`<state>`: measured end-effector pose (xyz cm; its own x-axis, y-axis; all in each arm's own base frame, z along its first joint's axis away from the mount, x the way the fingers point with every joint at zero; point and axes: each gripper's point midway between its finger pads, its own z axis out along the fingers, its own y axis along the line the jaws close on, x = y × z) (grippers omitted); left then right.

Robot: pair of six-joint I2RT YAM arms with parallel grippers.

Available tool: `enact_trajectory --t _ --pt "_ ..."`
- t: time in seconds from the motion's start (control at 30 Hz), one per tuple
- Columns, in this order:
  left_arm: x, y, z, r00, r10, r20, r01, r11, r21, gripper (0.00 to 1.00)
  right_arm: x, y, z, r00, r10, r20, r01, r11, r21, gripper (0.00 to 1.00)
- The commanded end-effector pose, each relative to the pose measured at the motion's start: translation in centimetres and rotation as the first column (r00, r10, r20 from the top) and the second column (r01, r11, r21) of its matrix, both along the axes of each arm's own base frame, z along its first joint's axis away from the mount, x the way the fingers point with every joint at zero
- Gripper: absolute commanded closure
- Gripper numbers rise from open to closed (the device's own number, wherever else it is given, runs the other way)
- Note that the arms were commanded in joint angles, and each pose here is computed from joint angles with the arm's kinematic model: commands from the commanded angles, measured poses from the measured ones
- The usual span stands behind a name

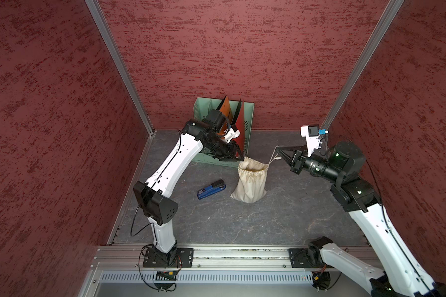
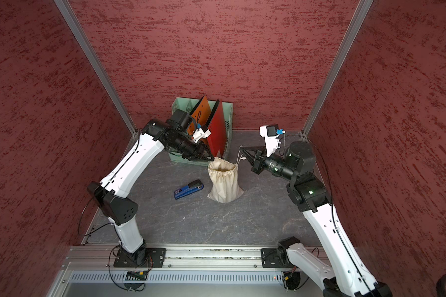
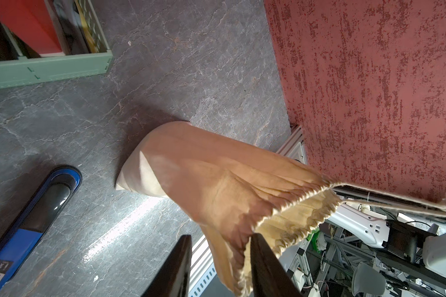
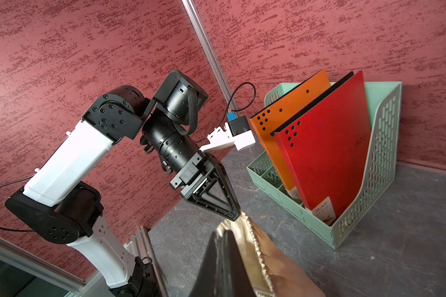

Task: Close the soil bag
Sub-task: Frap the soil bag at the center of the board.

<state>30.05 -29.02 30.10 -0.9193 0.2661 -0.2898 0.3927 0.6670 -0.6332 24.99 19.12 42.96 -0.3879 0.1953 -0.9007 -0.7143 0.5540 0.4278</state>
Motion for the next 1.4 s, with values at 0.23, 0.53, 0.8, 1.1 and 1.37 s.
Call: enact_trajectory --t 0.23,0.53,0.8,1.1,1.37 --pt "-0.5 -1.5 0.3 0.997 -0.061 0.045 0.062 0.998 -0.017 0.61 -1.7 0.0 0.8 0.999 0.032 0.021 -0.032 0.999 0.005 1.00" --pt "-0.4 -0.6 0.4 0.997 -0.026 0.066 0.024 0.999 0.029 1.00 -1.4 -0.9 2.1 0.998 -0.033 0.062 0.031 0.999 0.030 1.00" --pt "-0.6 1.3 2.9 0.989 0.111 0.099 -0.113 0.993 0.021 1.00 0.3 -0.8 6.0 0.987 -0.065 0.144 0.056 0.996 0.068 1.00" --pt "-1.4 1.6 1.4 0.976 0.205 0.079 -0.206 0.979 -0.002 1.00 2.4 -0.1 5.6 0.983 -0.071 0.167 0.057 0.995 0.083 1.00" --pt "-0.1 1.3 1.6 0.973 0.207 0.107 -0.202 0.978 -0.049 1.00 2.8 2.3 7.4 0.983 0.078 0.169 -0.094 0.991 0.091 1.00"
